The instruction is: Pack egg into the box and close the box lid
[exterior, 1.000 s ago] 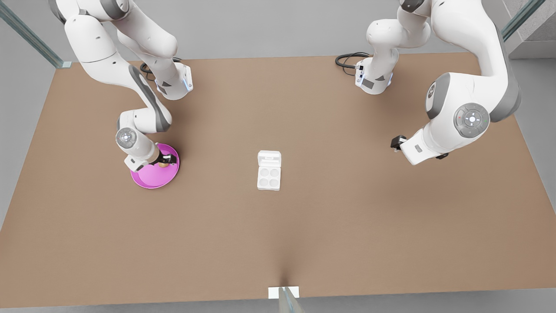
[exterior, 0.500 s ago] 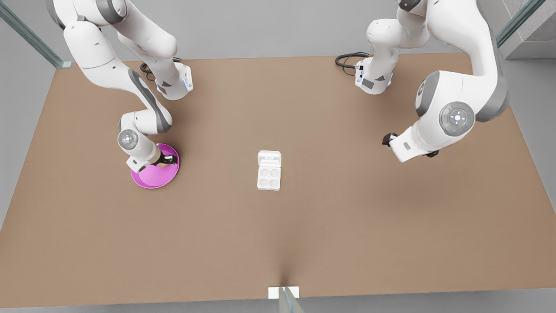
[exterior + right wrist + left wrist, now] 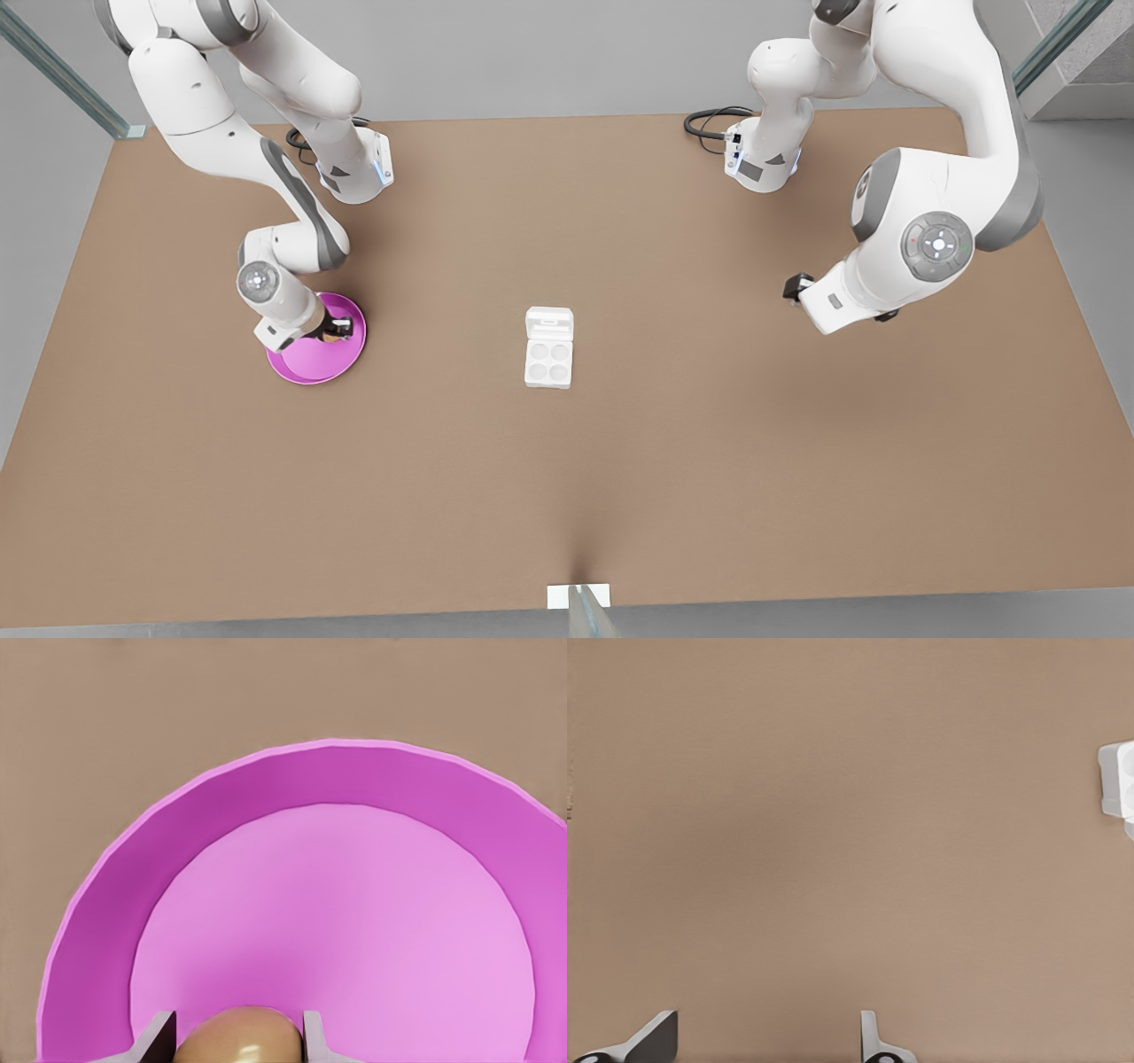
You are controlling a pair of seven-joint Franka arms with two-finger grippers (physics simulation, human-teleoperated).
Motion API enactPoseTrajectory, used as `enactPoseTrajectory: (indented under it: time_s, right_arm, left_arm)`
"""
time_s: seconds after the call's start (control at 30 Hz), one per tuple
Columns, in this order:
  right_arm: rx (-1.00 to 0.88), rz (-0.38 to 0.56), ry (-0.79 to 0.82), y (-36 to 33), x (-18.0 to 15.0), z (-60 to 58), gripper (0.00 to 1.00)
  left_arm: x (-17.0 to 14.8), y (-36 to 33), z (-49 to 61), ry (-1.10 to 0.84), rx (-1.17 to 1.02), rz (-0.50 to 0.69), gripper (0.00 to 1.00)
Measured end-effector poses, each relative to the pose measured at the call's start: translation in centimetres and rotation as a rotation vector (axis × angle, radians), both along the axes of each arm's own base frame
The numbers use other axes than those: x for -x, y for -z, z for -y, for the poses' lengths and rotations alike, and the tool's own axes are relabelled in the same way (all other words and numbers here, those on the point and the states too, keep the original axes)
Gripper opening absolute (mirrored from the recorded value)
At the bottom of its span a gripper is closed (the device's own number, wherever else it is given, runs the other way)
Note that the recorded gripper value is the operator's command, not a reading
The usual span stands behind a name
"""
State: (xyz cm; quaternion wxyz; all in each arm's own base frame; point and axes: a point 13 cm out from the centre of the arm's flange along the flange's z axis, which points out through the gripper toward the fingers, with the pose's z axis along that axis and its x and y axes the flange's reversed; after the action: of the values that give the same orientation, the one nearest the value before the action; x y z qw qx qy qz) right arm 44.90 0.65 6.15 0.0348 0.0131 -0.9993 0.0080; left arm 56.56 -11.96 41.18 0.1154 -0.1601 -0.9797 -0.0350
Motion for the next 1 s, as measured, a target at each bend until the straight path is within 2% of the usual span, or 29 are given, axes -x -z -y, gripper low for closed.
enactPoseTrajectory:
  time_s: [0.13, 0.27, 0.4, 0.47, 0.53, 0.6, 0.73, 0.87, 0.97, 1.0]
  right_arm:
    - [0.027, 0.020, -0.005, -2.6, -1.6, 0.5, 0.56]
    - [-0.004, 0.063, -0.019, -7.4, -9.0, -3.2, 0.56]
    - [-0.074, 0.048, -0.084, -10.4, -16.6, -14.0, 0.56]
    - [-0.064, 0.018, -0.098, -10.9, -18.2, -19.7, 0.56]
    - [-0.045, -0.024, -0.103, -10.5, -17.5, -25.1, 0.56]
    - [-0.052, -0.069, -0.107, -10.4, -15.3, -30.2, 0.56]
    - [-0.066, -0.087, -0.119, -9.3, -13.6, -40.0, 0.56]
    - [-0.071, -0.117, -0.094, -8.7, -11.7, -43.3, 0.56]
    - [-0.072, -0.157, -0.092, -8.7, -8.3, -45.4, 0.56]
    - [-0.069, -0.170, -0.086, -8.5, -7.5, -45.7, 1.00]
  left_arm:
    - [-0.1, 0.0, 0.0, -0.002, 0.000, 0.002, 1.00]
    - [-0.1, -0.1, -0.2, -0.006, -0.001, 0.004, 1.00]
    - [-0.1, 0.0, -0.2, -0.007, -0.003, 0.005, 1.00]
    - [-0.2, 0.0, -0.3, -0.009, -0.003, 0.004, 1.00]
    - [-0.2, -0.2, -0.4, -0.011, -0.003, 0.007, 1.00]
    - [-0.4, -0.7, -1.3, -0.027, -0.003, 0.016, 1.00]
    - [-0.4, -0.3, -2.1, -0.042, -0.006, 0.006, 1.00]
    - [-0.5, 0.0, -2.1, -0.043, -0.007, 0.004, 1.00]
    - [-0.6, 0.5, -2.1, -0.044, -0.008, -0.003, 1.00]
    - [-0.6, 0.7, -2.2, -0.045, -0.009, -0.007, 1.00]
